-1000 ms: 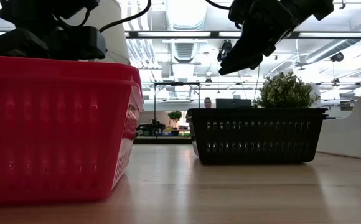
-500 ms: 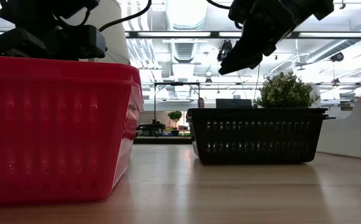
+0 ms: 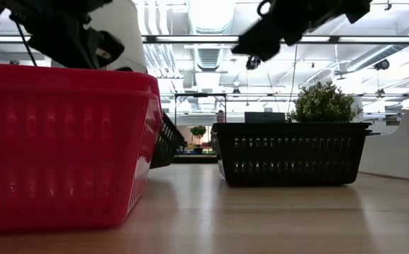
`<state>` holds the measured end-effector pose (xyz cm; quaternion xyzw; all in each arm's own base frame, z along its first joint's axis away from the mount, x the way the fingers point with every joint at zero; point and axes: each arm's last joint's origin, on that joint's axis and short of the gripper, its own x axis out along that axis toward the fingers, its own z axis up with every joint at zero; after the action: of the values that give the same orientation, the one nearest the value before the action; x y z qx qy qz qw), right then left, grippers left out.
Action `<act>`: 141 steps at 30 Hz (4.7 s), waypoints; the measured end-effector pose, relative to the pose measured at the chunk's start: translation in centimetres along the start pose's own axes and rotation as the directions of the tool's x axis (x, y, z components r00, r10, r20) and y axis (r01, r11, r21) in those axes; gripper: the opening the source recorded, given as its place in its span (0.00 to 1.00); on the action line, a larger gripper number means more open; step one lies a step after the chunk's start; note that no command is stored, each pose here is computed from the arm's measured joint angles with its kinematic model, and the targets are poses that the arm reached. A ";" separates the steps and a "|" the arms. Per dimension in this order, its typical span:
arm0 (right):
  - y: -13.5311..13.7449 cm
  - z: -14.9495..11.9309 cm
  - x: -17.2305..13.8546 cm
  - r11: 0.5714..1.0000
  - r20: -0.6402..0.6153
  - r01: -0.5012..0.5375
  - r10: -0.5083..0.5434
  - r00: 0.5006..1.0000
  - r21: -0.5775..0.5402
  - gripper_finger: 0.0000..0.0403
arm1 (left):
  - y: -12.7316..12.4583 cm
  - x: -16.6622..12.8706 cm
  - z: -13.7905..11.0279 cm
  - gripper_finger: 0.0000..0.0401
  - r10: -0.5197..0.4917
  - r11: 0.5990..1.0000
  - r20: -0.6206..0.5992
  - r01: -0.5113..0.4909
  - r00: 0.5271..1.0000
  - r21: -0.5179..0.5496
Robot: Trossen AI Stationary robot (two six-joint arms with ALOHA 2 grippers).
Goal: Stack baskets by color
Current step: Stack the black bin on top of the bottom black bins
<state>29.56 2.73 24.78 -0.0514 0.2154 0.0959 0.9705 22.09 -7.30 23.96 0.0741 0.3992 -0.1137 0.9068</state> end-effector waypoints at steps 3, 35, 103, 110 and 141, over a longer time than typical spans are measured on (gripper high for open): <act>-0.1 0.5 0.5 0.999 0.070 -0.019 0.023 0.997 -0.050 0.48 | 0.0 -0.6 0.6 0.00 0.000 0.999 0.033 -0.001 0.999 0.038; -2.5 -1.4 16.3 0.946 -0.130 -0.292 0.275 0.953 -0.140 0.35 | 0.1 -0.7 0.7 0.00 0.005 0.994 0.039 -0.009 0.999 0.105; 6.3 9.2 -0.6 0.950 -0.760 0.312 -0.215 0.614 -0.017 0.02 | 2.1 -6.9 0.3 0.41 0.561 0.791 0.370 -0.612 0.741 0.027; 8.2 9.7 2.6 0.943 -0.836 0.325 -0.233 0.497 -0.070 0.02 | 2.2 -7.0 0.2 0.41 0.601 0.765 0.357 -0.644 0.715 0.002; 12.6 6.5 11.4 0.943 -0.882 0.331 -0.179 0.436 -0.028 0.02 | 2.2 -6.1 -0.6 0.41 0.600 0.772 0.332 -0.635 0.728 -0.004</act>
<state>39.76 17.79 25.02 -0.0523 0.6753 -0.1080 0.7278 18.22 -4.18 28.14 0.2335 0.1950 0.1626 0.9386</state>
